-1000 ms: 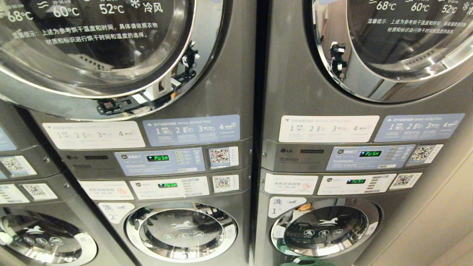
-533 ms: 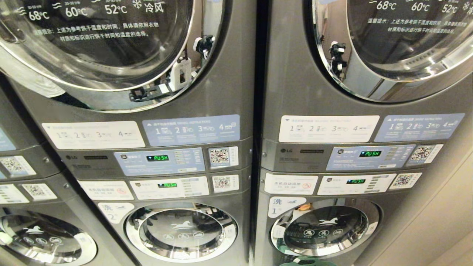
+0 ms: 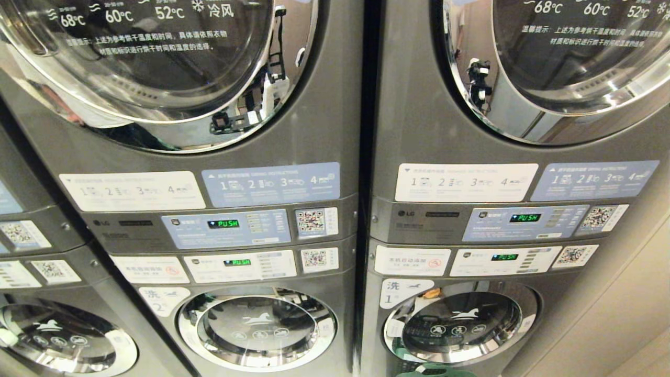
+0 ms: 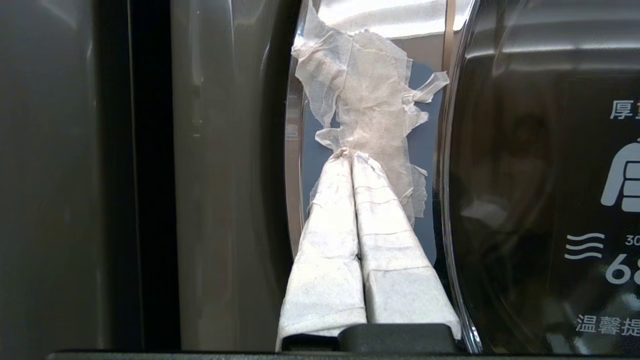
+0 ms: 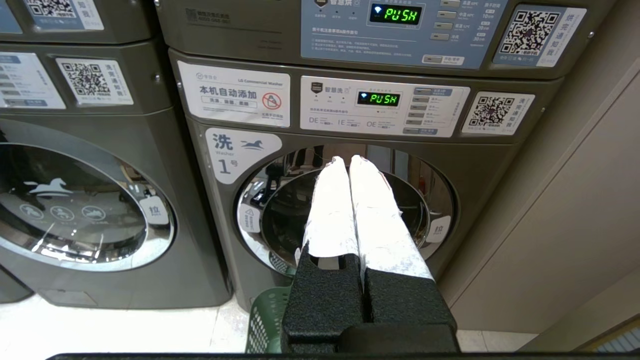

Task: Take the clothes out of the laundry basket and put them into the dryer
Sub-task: Close the dryer

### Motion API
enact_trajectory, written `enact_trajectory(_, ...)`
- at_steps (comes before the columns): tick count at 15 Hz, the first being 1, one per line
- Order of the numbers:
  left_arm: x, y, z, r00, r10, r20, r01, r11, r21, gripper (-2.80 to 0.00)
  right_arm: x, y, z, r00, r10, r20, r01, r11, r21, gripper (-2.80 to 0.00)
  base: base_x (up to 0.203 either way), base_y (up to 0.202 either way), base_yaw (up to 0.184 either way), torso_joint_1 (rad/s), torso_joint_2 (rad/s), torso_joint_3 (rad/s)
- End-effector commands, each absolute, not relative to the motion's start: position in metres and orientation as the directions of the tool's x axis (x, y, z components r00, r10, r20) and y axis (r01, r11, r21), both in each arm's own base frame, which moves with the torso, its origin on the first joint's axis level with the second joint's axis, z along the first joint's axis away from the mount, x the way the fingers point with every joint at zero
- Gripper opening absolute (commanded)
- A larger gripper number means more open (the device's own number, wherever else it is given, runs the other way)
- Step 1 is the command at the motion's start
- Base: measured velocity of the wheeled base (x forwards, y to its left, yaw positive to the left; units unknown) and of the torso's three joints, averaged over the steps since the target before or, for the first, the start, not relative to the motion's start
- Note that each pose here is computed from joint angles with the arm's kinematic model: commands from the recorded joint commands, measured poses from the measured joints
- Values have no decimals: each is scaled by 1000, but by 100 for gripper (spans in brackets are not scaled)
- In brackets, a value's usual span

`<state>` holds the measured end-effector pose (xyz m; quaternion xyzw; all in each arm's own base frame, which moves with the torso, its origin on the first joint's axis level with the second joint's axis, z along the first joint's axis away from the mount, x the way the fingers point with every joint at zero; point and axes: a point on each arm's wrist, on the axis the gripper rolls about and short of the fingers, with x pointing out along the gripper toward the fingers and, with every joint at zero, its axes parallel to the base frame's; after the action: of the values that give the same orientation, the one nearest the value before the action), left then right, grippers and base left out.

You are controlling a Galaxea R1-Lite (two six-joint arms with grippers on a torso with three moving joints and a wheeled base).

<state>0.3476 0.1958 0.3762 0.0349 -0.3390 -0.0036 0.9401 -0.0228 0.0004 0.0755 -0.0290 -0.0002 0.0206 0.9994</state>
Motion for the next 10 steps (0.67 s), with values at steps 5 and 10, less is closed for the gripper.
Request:
enact_trajectory(5,374,186,358,786,-66,615,41,998,55,-280,-22,0,75,999,42,-5,-42,997,-64,-280,0,0,0,0,0,0)
enact_trajectory(10,386,175,351,804,-116,583,101,993,58,-280,-22,0,75,999,43,-5,-43,997,-64,-280,0,0,0,0,0,0)
